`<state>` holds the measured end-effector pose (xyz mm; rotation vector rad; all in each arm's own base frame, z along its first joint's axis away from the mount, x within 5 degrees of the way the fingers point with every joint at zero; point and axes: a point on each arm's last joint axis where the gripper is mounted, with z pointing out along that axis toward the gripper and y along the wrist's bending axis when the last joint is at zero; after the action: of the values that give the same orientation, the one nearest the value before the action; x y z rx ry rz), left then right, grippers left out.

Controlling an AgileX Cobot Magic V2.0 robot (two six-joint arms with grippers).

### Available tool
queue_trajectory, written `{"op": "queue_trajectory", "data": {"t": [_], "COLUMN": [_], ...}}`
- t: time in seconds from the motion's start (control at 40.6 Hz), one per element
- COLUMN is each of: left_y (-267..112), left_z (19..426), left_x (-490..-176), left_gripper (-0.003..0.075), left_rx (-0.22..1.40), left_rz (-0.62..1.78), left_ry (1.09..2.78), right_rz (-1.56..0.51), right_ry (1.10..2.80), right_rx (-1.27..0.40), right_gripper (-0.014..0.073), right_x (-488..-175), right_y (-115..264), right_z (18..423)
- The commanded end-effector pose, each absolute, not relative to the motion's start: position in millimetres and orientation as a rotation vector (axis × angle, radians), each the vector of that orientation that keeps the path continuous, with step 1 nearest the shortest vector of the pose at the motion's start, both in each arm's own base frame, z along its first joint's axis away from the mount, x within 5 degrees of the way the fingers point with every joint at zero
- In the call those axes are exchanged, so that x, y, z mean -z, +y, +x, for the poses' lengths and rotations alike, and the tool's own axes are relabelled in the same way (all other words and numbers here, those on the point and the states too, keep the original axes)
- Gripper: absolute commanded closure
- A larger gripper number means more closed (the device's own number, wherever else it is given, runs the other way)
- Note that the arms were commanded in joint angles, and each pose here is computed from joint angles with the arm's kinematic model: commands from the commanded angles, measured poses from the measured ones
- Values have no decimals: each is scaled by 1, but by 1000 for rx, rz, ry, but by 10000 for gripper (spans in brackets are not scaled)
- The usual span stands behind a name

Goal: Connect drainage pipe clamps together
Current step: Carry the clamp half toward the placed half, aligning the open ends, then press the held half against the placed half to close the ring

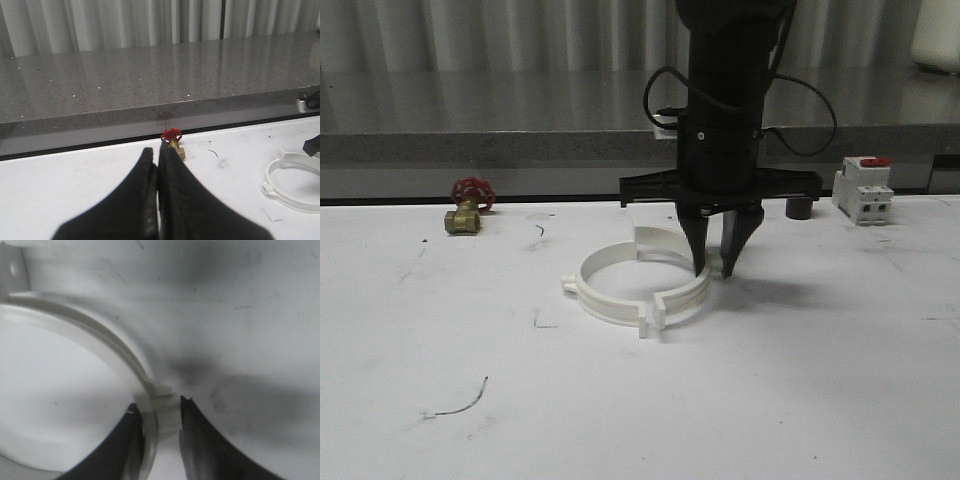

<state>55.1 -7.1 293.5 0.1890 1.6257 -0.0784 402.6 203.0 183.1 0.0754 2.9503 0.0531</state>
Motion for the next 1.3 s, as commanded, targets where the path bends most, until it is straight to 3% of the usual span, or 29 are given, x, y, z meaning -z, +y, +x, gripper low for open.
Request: {"op": "queue_trajectory", "data": {"t": [0.0, 1.28], "left_y": [-8, -8], "left_z": [54, 54], "left_x": [-309, -309], "left_gripper": [741, 741], "left_rx": [88, 88], "left_rz": [187, 187], "left_ry": [1530, 1530], "right_rz": [87, 165], "right_ry": [2871, 2865], "right_rx": [-65, -90], "right_gripper": [487, 487], "right_x": [-216, -204], "right_y": [199, 201], "right_z": [404, 409]}}
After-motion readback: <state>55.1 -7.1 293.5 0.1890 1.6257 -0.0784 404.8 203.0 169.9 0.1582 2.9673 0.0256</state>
